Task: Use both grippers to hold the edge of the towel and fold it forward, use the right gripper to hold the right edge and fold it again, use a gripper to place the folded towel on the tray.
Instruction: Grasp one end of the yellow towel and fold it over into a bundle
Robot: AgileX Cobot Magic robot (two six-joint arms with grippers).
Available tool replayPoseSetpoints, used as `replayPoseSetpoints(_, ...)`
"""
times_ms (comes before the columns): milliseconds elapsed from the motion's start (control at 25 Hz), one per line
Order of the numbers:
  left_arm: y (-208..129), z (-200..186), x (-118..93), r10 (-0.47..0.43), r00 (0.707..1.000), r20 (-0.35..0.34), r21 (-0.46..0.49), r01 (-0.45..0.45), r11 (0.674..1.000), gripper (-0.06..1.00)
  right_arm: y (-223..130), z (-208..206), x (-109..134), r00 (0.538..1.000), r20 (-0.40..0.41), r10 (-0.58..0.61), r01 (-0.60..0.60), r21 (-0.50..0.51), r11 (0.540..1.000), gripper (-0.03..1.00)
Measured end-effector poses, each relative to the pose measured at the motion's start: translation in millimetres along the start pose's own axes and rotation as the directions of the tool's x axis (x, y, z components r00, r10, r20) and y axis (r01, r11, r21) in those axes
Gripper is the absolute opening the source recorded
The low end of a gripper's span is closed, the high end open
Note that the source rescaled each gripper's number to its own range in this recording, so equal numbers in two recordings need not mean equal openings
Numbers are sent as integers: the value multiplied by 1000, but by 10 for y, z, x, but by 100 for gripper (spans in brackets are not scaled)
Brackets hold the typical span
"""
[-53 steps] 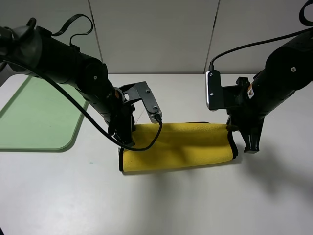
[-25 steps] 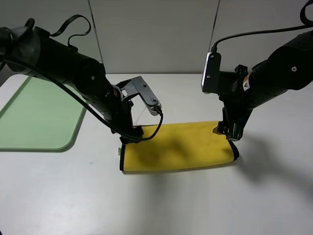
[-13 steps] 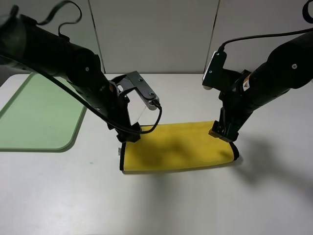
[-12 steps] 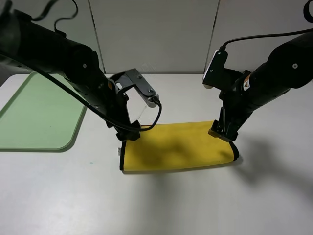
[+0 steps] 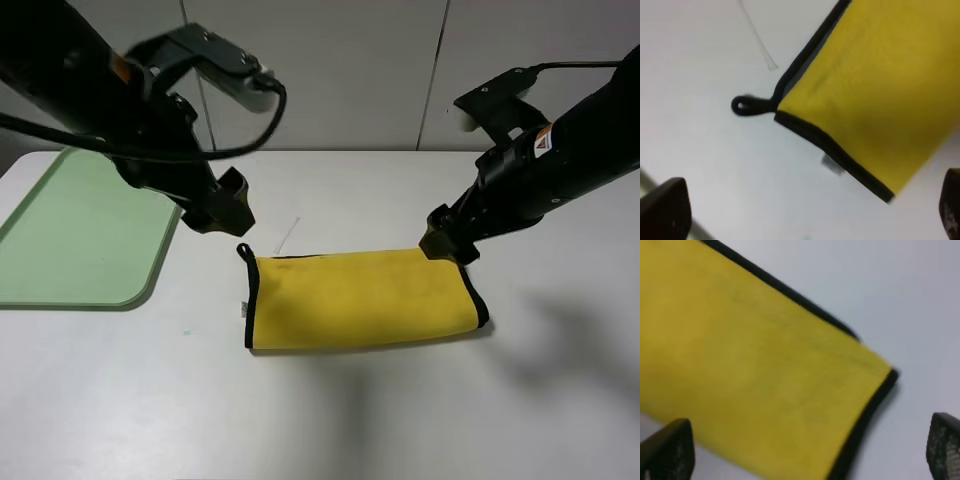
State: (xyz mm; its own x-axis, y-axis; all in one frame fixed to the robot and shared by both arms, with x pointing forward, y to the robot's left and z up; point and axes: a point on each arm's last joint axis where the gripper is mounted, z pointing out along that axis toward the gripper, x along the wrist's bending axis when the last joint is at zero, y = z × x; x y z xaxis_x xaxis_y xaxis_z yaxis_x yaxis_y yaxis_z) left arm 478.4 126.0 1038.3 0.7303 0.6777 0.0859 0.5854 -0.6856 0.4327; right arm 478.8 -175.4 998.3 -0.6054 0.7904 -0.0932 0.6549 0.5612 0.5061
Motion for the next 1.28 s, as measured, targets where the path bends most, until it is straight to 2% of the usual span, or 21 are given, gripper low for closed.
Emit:
replayPoseSetpoints(200, -125, -561, -31, -91, 996, -9, -78, 91, 993, 100, -41, -97, 94, 982, -92, 166, -162, 49, 986, 100)
replayPoseSetpoints(280, -238, -841, -58, -137, 991, -8, -124, 135, 983, 100, -54, -102, 111, 977, -107, 184, -177, 67, 982, 100)
replayPoseSetpoints(520, -637, -1197, -146, -206, 979, 1, -193, 202, 960, 100, -105, -117, 163, 962, -149, 228, -208, 140, 968, 100)
replayPoseSetpoints(840, -1314, -1370, -291, -313, 949, 35, -290, 309, 906, 100, -129, -128, 201, 949, -178, 262, -230, 180, 956, 100)
replayPoseSetpoints(1280, -2237, -1421, -496, -316, 947, 59, -387, 313, 867, 98, -140, -134, 219, 941, -191, 278, -240, 200, 950, 100)
